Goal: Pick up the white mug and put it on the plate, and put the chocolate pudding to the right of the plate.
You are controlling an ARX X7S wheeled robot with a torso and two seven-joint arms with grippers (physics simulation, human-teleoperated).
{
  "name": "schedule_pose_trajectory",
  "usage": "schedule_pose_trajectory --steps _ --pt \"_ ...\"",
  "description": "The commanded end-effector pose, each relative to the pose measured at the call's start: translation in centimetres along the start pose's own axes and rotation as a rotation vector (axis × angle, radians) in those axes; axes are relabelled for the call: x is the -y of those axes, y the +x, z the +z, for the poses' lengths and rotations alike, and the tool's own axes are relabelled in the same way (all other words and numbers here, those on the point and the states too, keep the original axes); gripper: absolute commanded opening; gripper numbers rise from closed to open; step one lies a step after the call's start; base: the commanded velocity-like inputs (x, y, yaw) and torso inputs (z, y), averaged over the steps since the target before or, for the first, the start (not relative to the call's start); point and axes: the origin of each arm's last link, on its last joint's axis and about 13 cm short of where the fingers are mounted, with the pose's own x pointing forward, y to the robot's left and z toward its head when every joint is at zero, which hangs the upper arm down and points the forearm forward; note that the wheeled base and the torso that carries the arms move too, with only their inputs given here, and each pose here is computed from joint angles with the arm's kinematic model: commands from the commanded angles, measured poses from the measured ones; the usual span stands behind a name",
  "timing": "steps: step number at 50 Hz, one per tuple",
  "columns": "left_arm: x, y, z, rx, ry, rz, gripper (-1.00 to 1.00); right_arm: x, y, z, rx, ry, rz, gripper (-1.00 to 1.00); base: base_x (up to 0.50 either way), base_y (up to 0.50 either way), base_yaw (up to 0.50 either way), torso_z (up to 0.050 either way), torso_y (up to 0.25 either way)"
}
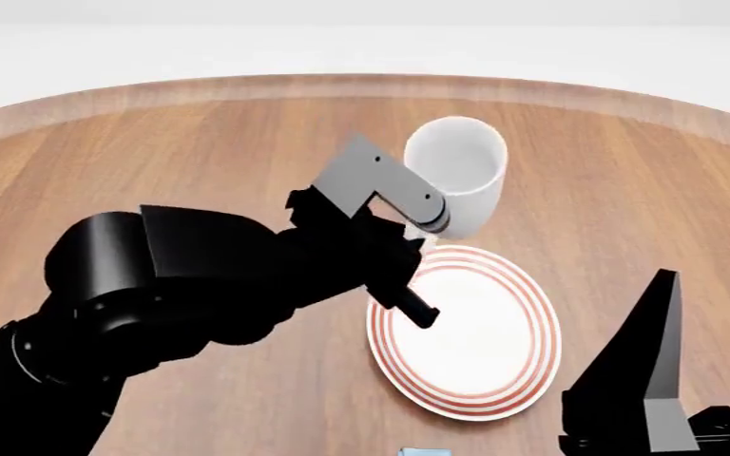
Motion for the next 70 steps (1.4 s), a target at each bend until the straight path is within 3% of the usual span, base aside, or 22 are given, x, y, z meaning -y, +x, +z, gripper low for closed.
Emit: schedule_pose_trajectory --steps 1,5,13,19,46,70 --pt "0.2 2.8 -1.2 -0.041 -0.133 -0.126 -1.0 0.2 0.1 0.0 0.013 -0.024 0.004 1.0 0.0 0.0 0.0 0.0 0.0" --pt "0.4 3.4 -2.2 -0.104 -0.116 -0.141 -1.0 0.1 0.1 0.0 0.014 -0.024 0.005 1.0 0.0 0.0 0.0 0.0 0.0" --pt "0.5 4.9 -3.4 -0.166 -0.243 -0.182 -1.0 0.1 0.1 0.0 0.01 -0.02 0.006 1.0 0.0 0.0 0.0 0.0 0.0" --pt "0.6 5.7 -4.1 -0.186 -0.288 -0.174 -1.0 0.1 0.1 0.0 0.008 -0.019 0.003 1.0 0.0 0.0 0.0 0.0 0.0" --pt "1.3 8.7 -4.5 -0.246 -0.304 -0.141 -1.0 0.2 -0.2 -0.3 -0.008 0.002 -0.005 1.0 0.0 0.0 0.0 0.0 0.001" --pt "2.1 9.9 -5.7 -0.282 -0.292 -0.141 -1.0 0.3 -0.1 -0.1 -0.003 0.015 -0.013 1.0 0.0 0.0 0.0 0.0 0.0"
